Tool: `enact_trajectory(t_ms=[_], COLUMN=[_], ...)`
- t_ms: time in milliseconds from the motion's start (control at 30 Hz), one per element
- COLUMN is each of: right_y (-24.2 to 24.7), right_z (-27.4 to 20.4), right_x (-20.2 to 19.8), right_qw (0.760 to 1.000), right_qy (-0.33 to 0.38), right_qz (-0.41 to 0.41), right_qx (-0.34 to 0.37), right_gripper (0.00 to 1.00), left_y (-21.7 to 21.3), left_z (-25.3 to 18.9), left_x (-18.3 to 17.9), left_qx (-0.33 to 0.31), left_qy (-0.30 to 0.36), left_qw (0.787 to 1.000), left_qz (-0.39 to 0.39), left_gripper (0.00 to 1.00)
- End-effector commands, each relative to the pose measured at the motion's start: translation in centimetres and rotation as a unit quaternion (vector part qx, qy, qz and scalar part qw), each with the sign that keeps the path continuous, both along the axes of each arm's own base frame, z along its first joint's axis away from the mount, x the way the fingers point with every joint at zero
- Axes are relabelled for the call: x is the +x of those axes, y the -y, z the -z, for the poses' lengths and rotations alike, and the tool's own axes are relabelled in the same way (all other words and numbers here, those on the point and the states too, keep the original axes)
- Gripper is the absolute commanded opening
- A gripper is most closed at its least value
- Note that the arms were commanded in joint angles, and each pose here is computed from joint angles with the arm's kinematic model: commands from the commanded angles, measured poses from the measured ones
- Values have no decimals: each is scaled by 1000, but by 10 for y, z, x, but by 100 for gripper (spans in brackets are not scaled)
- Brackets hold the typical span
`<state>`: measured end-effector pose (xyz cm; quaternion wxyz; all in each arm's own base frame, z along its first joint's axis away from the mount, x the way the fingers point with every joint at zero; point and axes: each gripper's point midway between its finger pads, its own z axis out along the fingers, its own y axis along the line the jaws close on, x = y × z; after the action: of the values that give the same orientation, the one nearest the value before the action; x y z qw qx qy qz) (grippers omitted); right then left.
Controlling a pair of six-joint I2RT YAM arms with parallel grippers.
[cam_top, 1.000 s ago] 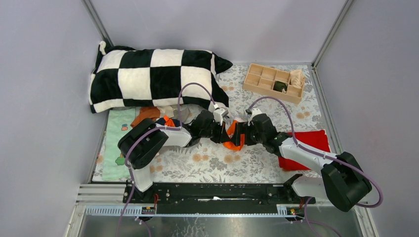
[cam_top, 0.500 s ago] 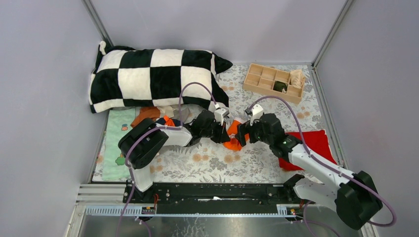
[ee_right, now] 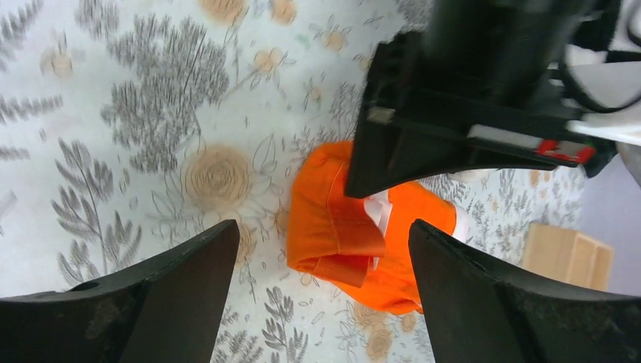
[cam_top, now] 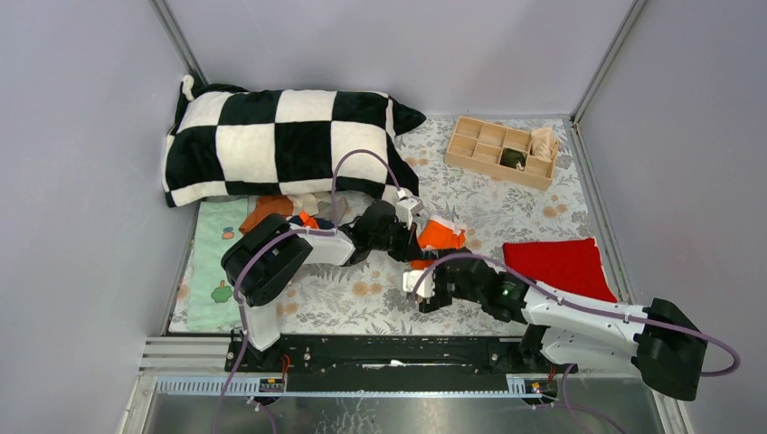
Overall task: Roll the underwear
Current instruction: Roll the underwear to the center of the board.
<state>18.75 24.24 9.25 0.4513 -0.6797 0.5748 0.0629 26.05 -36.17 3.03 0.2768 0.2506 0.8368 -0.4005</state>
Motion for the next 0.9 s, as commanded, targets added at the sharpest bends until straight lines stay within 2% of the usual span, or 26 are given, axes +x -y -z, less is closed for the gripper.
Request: enact_trajectory(t_ms=[0, 133, 467, 633, 867], right_y=[8, 24, 25, 18, 19], right_z=[3, 30, 31, 26, 46], right_x=[7, 2, 16, 17, 15], right_qw=[990, 976, 955, 951, 948], right_qy=[113, 145, 213, 216, 193], right_qz=[-69, -115, -137, -151, -166], right_qx=[-53, -116, -157, -162, -190], right_gripper=[88, 88, 90, 89, 87], left_y=[-21, -22, -20, -22, -23], left_z=[47, 49, 50, 50, 50], left_x=[-21, -21, -23, -24, -24], left_qx=[68, 67, 65, 69, 67], left_qy=[-53, -59, -66, -66, -68], left_qw=[996, 996, 996, 995, 995], left_qz=[12, 13, 20, 20, 21], left_gripper=[0, 0, 0, 0, 0])
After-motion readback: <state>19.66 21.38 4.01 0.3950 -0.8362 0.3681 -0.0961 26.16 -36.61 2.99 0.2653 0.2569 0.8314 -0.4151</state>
